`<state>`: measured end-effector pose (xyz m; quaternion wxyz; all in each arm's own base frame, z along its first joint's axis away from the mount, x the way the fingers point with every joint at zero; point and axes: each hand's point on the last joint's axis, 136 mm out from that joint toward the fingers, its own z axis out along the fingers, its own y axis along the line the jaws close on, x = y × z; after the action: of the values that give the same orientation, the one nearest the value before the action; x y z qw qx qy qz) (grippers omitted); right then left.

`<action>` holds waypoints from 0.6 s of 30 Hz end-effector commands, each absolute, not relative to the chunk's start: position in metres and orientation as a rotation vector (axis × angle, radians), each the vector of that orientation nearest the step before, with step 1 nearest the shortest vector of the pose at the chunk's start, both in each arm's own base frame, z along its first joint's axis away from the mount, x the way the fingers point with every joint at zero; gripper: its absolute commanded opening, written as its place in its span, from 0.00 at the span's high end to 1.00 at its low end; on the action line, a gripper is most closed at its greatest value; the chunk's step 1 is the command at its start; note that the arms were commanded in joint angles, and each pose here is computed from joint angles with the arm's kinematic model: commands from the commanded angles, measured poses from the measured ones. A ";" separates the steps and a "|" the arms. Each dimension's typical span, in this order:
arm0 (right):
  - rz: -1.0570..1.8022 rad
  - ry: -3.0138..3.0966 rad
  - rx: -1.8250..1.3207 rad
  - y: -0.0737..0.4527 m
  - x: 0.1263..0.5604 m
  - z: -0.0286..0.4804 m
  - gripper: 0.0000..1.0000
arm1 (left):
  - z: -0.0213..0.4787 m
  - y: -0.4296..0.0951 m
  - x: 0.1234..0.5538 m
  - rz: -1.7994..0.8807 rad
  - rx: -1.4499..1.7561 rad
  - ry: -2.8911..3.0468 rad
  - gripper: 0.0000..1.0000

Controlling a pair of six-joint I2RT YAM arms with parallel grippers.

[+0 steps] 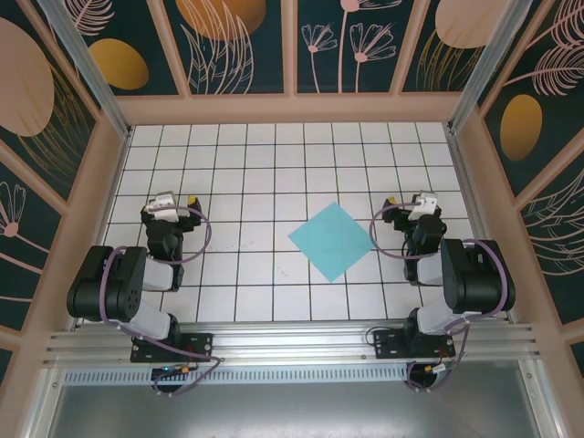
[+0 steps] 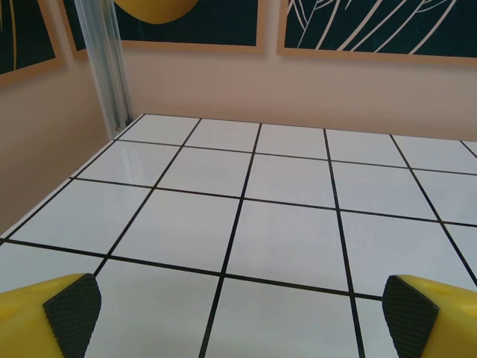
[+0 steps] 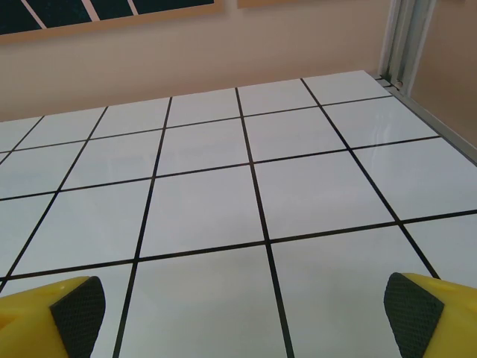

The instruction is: Fold a paper plane with a square sheet of paper (pick it up from the middle)

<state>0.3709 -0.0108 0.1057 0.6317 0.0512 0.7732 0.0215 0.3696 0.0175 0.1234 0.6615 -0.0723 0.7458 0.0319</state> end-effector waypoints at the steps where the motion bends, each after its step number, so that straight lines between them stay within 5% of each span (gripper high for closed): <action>1: 0.066 1.714 0.116 -0.011 0.377 0.121 0.01 | 0.139 0.016 0.374 0.063 -0.144 1.638 0.01; 18: 0.075 1.714 0.114 -0.011 0.377 0.120 0.01 | 0.143 0.013 0.365 0.050 -0.129 1.609 0.01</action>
<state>0.3709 -0.0117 0.1057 0.6317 0.0512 0.7732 0.0225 0.3691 0.0163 0.1239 0.6628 -0.0697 0.7450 0.0290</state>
